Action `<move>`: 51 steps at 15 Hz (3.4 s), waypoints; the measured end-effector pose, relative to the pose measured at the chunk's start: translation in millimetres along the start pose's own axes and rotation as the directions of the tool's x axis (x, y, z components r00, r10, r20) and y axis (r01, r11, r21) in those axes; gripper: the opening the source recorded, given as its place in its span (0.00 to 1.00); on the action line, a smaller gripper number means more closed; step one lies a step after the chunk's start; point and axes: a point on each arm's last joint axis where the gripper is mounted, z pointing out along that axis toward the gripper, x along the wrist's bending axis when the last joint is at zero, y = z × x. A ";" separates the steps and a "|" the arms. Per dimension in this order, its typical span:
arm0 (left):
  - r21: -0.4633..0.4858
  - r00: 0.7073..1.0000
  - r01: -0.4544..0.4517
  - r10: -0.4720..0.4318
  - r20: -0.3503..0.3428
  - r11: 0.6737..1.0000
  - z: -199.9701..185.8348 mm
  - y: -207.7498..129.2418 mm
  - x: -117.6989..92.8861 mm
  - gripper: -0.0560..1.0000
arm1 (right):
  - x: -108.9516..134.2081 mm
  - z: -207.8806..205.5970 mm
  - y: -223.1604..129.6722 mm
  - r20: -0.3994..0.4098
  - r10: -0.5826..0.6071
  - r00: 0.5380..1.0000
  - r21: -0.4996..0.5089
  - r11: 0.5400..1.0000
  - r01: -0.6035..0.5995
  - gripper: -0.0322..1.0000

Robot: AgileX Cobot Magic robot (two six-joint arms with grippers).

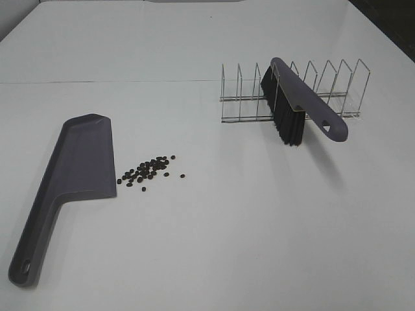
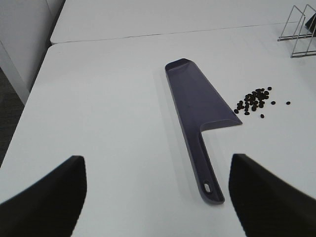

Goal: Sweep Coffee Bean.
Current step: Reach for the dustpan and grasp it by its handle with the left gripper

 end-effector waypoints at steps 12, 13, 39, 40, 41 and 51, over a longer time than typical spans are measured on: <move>0.000 1.000 0.000 0.000 0.000 1.000 0.0 0.0 0.0 0.83 | -12.5 -0.7 0.1 0.137 0.090 0.986 -0.014 0.996 -0.089 0.82; 0.000 1.000 0.000 0.000 0.000 1.000 0.0 0.0 0.0 0.83 | -14.0 -0.9 0.2 0.153 0.101 0.983 -0.018 0.995 -0.099 0.82; 0.048 0.995 0.095 -0.095 -0.014 0.994 5.2 13.7 1.7 0.82 | -14.2 -0.9 0.2 0.155 0.107 0.982 -0.020 0.994 -0.105 0.80; 0.087 0.995 0.096 -0.094 -0.030 0.992 10.5 21.1 3.5 0.82 | -14.2 -0.9 0.2 0.155 0.107 0.982 -0.020 0.994 -0.105 0.80; 0.159 0.995 0.094 -0.086 -0.055 0.983 21.8 30.4 6.4 0.82 | -14.2 -0.9 0.2 0.155 0.107 0.982 -0.020 0.994 -0.105 0.80; 0.582 0.975 0.219 -0.191 -0.109 0.783 162.7 79.0 12.5 0.82 | -14.2 -0.9 0.2 0.155 0.107 0.982 -0.020 0.994 -0.105 0.80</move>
